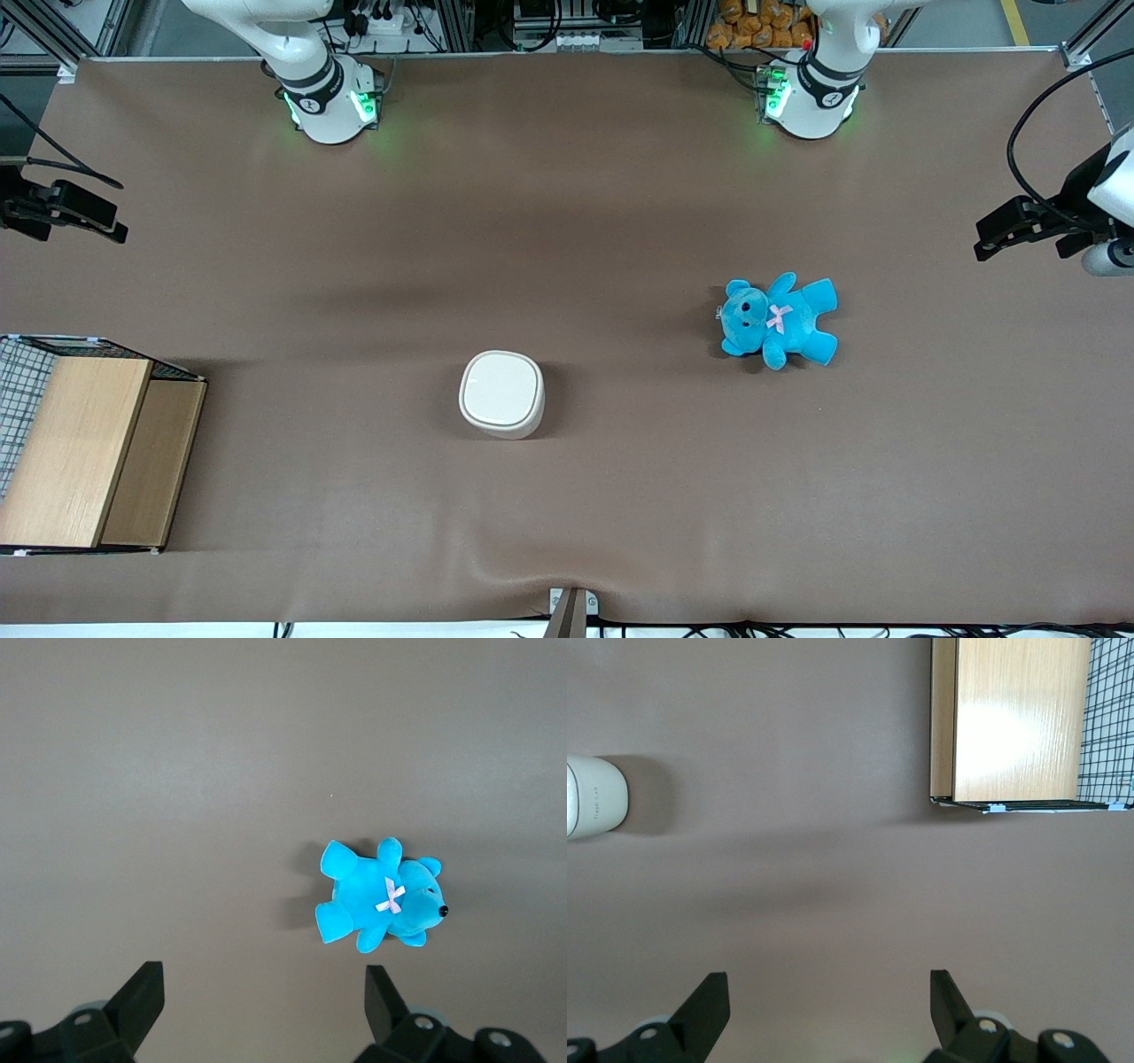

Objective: Open trash can with right arm

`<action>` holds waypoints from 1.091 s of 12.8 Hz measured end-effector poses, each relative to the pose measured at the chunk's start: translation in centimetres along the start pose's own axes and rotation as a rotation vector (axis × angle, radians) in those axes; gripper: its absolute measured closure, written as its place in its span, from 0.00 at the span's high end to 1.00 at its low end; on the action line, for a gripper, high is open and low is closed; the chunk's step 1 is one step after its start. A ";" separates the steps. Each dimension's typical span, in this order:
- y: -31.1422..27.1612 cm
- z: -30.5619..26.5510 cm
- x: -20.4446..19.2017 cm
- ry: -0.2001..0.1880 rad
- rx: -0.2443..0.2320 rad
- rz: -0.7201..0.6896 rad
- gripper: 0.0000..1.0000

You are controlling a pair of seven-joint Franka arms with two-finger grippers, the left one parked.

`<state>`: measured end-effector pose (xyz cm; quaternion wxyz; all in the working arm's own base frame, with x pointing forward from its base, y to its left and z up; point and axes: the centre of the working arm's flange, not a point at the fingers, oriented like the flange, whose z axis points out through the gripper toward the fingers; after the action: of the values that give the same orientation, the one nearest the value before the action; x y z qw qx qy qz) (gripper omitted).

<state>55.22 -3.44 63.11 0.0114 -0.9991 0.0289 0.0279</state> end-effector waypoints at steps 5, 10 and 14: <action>-0.6 0.9 0.5 -0.019 -0.001 -0.011 1.00; -1.3 1.5 0.6 -0.038 -0.001 -0.023 1.00; -3.0 1.6 0.7 -0.041 0.002 -0.053 0.81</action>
<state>55.96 -0.49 61.51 0.0136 -0.9988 0.0024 0.0479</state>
